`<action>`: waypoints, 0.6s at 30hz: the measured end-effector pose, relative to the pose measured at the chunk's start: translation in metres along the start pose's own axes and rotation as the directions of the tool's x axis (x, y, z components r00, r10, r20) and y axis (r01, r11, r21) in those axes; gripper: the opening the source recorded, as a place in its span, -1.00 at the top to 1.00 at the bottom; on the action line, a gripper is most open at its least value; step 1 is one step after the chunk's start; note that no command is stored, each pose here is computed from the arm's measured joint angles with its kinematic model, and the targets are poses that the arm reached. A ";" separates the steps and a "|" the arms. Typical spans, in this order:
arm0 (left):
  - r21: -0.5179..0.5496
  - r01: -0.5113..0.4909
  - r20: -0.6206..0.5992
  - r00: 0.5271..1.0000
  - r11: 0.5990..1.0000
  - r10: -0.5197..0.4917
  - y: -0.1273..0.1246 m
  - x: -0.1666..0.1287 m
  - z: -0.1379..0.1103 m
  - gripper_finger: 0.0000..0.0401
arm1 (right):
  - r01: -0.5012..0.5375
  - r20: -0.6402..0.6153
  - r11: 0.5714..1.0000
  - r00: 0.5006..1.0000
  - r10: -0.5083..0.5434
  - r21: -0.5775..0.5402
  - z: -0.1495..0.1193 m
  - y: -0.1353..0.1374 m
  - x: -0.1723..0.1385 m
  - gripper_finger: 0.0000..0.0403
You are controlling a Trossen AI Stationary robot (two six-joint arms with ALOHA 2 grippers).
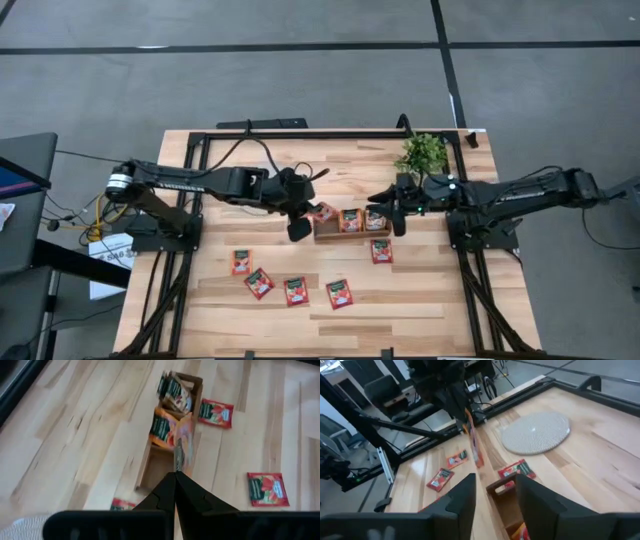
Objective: Pick & Place Tea
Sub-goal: Put the orange tea bag into the middle section of the wooden organizer
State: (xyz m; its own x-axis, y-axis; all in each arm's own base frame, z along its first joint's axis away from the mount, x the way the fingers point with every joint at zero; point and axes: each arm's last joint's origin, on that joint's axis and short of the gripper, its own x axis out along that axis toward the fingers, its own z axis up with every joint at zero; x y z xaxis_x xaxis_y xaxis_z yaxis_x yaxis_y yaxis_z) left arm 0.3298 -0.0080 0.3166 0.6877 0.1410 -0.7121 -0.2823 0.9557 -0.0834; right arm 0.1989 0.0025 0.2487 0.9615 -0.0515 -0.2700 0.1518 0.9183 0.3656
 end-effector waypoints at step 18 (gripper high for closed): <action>0.163 0.063 0.015 0.998 0.985 -0.066 -0.023 0.048 0.041 1.00 | 0.025 -0.058 0.986 0.998 -0.035 -0.163 0.020 0.007 0.025 -0.01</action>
State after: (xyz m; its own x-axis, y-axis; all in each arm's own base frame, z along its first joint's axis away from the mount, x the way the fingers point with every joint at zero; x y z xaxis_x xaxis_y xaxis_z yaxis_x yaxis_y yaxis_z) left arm 0.3970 -0.0122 0.3132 0.7147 0.0815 -0.6947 -0.1255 0.9920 -0.0128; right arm 0.2290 0.0002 0.2625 0.9405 -0.0609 -0.3344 0.1367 0.9685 0.2082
